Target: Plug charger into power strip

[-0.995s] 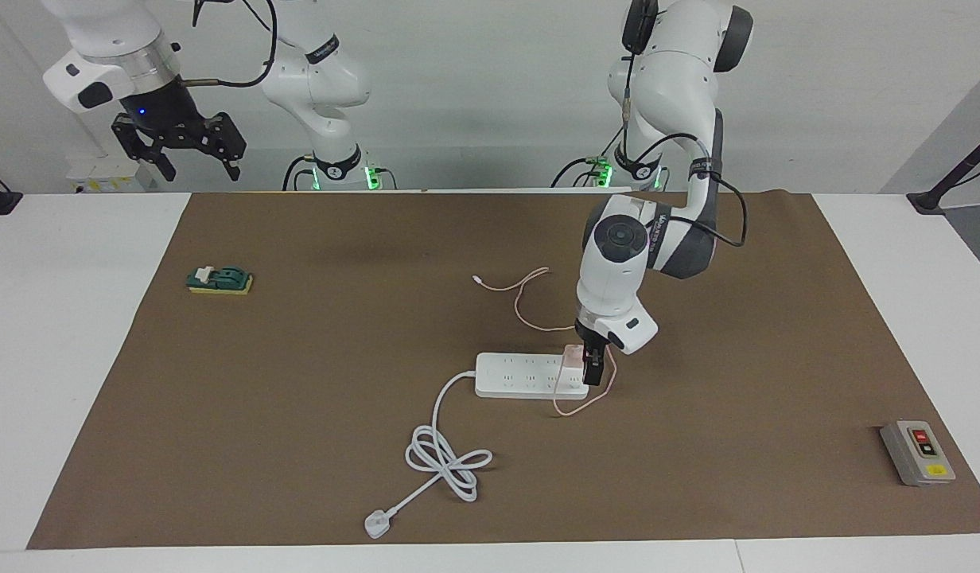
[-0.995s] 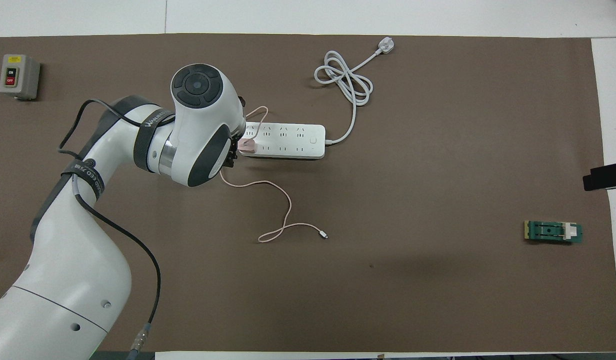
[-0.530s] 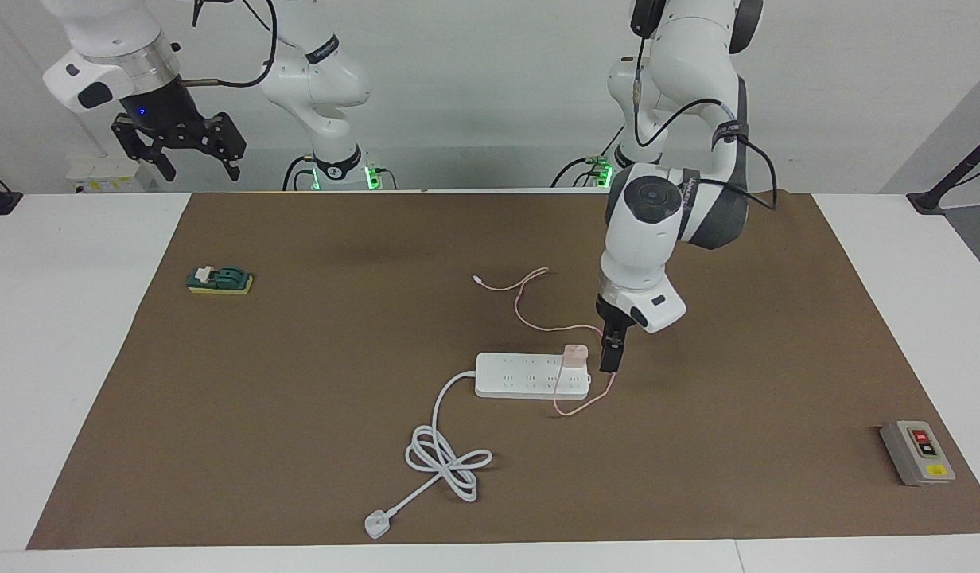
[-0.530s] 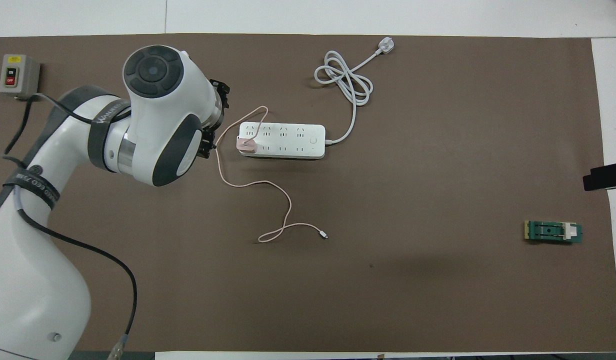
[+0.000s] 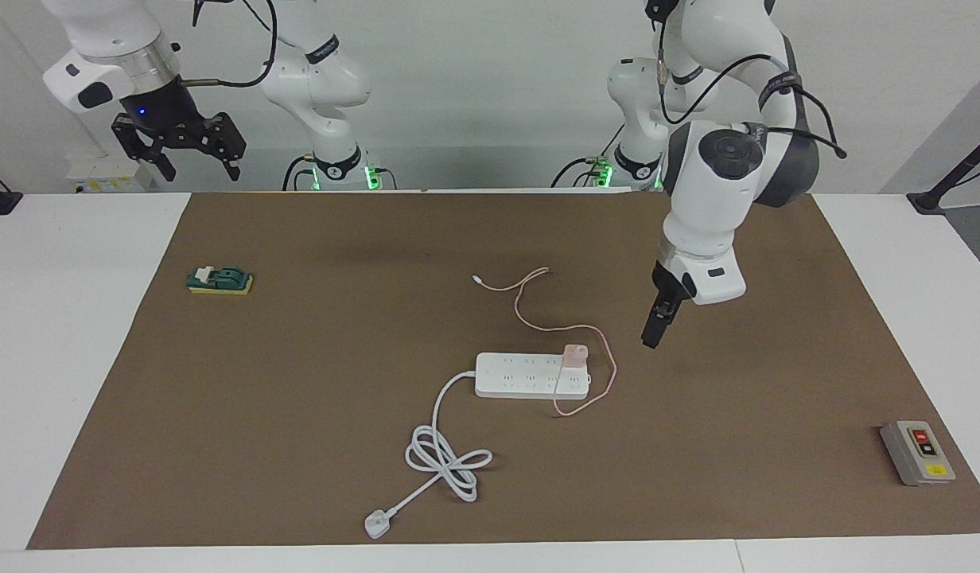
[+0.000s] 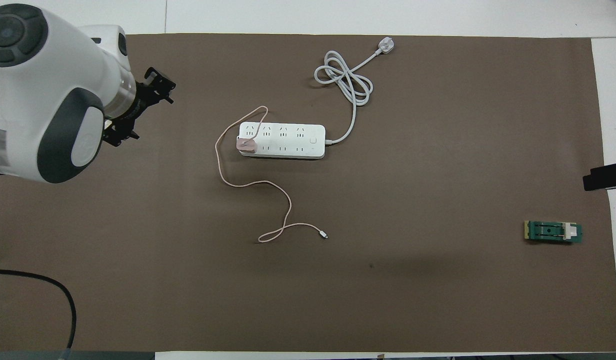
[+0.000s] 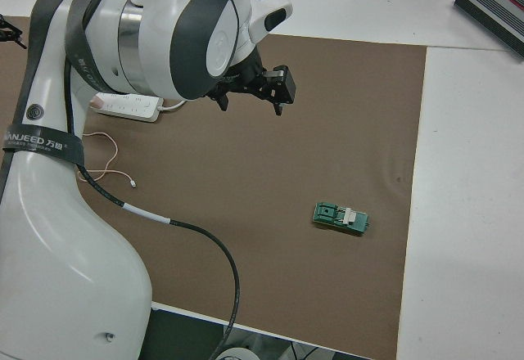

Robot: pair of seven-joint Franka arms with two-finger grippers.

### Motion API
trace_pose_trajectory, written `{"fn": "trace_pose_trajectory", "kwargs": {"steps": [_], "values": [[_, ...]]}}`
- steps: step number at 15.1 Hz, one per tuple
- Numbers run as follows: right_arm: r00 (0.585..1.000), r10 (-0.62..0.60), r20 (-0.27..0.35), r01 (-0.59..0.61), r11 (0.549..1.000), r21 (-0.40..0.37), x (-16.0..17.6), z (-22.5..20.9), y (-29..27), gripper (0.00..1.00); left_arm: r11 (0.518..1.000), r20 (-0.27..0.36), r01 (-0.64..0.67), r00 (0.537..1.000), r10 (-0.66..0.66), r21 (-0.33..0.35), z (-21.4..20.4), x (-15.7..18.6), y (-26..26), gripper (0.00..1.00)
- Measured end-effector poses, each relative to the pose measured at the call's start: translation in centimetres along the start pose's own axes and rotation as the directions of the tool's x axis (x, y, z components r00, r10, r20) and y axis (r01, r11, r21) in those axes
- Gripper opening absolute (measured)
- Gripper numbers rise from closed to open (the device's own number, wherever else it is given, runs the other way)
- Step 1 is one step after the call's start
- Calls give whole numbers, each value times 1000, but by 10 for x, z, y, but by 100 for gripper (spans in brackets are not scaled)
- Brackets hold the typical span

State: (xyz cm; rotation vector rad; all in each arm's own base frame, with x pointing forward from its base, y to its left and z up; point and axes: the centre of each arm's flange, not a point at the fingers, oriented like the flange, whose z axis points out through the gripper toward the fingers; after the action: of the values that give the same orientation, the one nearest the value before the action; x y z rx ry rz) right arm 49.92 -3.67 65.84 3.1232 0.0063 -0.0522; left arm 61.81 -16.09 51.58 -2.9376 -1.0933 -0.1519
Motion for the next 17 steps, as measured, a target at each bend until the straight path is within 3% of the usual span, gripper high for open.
{"fn": "trace_pose_trajectory", "kwargs": {"steps": [3, 9, 14, 17], "values": [[1000, 0, 0, 0, 1000, 0, 0, 0, 0, 100, 992, 1, -128, 992, 128, 6, -23, 15, -24, 100], [1000, 0, 0, 0, 1000, 0, 0, 0, 0, 100, 919, 33, -392, 920, 391, 32, -74, 40, -90, 100], [1000, 0, 0, 0, 1000, 0, 0, 0, 0, 100, 884, 69, -465, 884, 462, 45, -104, 45, -147, 100], [1000, 0, 0, 0, 1000, 0, 0, 0, 0, 100, 883, 54, -467, 884, 465, 42, -120, 40, -162, 100]]}}
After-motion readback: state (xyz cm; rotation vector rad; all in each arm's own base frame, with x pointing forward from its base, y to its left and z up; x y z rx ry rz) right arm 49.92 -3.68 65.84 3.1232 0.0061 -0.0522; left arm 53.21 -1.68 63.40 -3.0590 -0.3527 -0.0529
